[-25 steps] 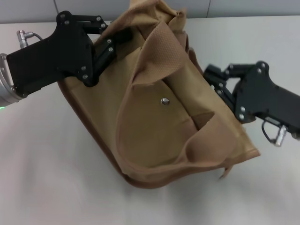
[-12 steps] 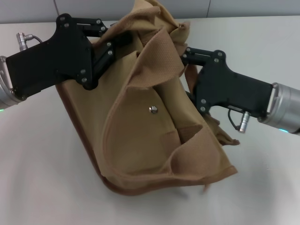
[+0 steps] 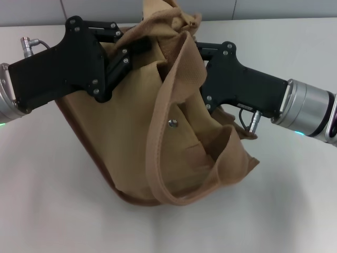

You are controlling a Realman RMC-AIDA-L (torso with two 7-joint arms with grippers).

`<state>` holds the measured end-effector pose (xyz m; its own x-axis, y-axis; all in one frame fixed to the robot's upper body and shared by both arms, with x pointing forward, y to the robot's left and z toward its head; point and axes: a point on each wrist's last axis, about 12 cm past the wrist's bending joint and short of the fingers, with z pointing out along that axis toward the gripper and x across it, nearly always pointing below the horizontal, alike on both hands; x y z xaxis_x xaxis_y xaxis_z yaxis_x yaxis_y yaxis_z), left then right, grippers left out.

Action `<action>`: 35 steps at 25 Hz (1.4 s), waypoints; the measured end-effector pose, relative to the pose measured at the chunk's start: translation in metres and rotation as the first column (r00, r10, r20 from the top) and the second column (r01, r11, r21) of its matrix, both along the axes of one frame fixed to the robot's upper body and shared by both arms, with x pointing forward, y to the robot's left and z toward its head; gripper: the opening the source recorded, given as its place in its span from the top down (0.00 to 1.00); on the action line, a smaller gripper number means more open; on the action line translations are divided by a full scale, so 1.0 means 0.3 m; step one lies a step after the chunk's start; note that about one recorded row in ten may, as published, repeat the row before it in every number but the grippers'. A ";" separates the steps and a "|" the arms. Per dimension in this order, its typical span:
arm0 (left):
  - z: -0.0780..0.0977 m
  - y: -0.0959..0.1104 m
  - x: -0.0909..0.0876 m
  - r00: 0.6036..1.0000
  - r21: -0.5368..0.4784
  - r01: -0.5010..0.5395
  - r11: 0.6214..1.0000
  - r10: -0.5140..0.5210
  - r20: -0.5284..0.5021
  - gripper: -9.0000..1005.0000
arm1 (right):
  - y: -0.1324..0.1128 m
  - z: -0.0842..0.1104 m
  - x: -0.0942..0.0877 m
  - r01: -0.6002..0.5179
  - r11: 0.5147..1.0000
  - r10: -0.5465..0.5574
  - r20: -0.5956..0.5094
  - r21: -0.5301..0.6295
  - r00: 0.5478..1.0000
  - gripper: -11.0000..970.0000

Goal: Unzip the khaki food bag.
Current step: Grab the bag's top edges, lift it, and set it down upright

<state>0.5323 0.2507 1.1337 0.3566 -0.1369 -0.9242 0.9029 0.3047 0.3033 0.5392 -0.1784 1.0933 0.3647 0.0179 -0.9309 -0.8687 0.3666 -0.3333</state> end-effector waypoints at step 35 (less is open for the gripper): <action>0.000 0.009 -0.006 1.000 -0.017 -0.011 1.000 0.011 0.003 0.92 | 0.053 -0.016 -0.048 -0.003 0.999 0.005 0.055 -0.037 0.998 0.99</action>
<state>0.5306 0.2534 1.1338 0.3609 -0.1482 -0.9207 0.8986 0.3195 0.3008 0.5247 -0.1626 1.0885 0.4156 -0.0149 -0.9094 -0.8500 0.3495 -0.3941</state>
